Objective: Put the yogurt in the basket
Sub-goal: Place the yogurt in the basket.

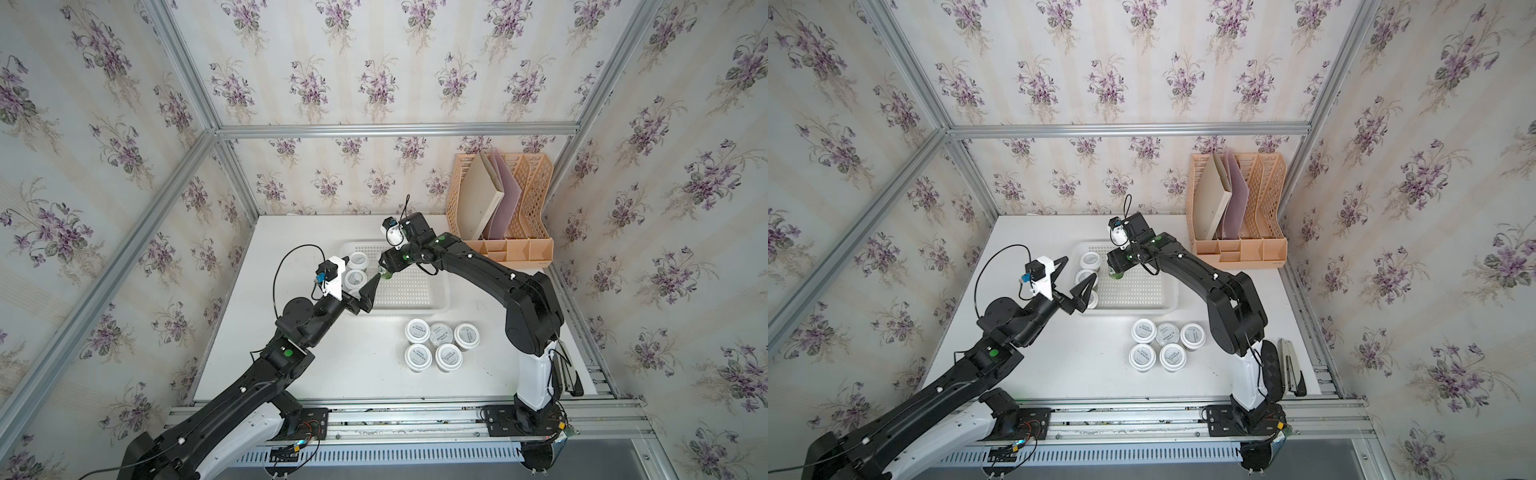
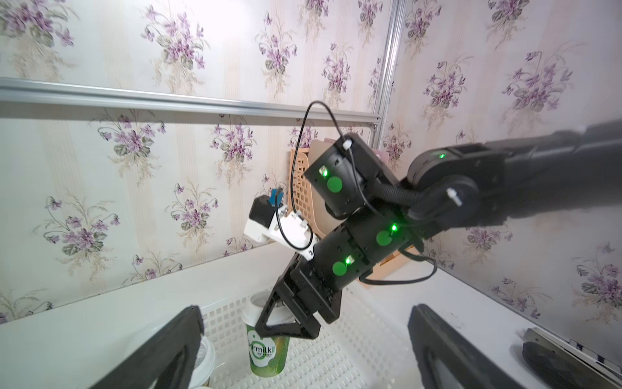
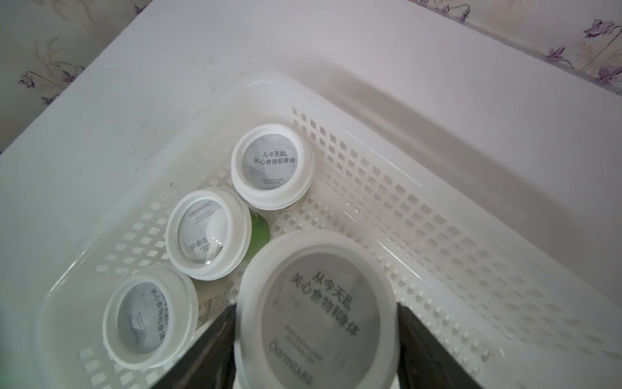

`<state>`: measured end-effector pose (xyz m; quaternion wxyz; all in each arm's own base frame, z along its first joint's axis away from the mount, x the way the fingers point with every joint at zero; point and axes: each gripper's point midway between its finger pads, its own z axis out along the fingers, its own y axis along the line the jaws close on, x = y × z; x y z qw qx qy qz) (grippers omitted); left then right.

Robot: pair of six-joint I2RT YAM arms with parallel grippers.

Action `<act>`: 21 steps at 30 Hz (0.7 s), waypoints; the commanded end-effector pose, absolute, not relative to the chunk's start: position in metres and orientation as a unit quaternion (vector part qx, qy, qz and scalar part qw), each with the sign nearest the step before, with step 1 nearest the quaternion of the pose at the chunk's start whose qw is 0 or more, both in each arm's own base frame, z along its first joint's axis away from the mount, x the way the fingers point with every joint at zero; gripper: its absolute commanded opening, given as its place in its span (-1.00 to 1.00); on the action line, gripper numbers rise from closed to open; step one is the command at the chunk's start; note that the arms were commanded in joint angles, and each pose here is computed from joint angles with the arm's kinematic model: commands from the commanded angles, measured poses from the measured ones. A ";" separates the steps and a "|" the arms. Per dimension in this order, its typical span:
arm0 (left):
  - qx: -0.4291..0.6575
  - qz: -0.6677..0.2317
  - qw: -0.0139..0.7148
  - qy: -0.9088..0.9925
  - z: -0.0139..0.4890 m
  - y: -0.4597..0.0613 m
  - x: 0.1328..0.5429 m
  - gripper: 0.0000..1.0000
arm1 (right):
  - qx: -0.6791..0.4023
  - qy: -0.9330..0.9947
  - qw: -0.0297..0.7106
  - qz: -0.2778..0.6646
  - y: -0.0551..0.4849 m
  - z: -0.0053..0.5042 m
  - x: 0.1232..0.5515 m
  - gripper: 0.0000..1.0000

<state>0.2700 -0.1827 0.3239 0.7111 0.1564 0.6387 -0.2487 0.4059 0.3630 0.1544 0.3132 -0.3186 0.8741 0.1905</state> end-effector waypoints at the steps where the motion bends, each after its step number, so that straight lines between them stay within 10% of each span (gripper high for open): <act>1: 0.163 -0.219 0.694 0.666 0.312 -0.172 0.264 0.98 | -0.311 0.860 0.374 0.152 0.367 0.161 0.425 0.44; 21: 0.151 -0.186 0.698 0.675 0.315 -0.141 0.239 0.98 | -0.294 0.853 0.417 0.111 0.385 0.112 0.450 0.52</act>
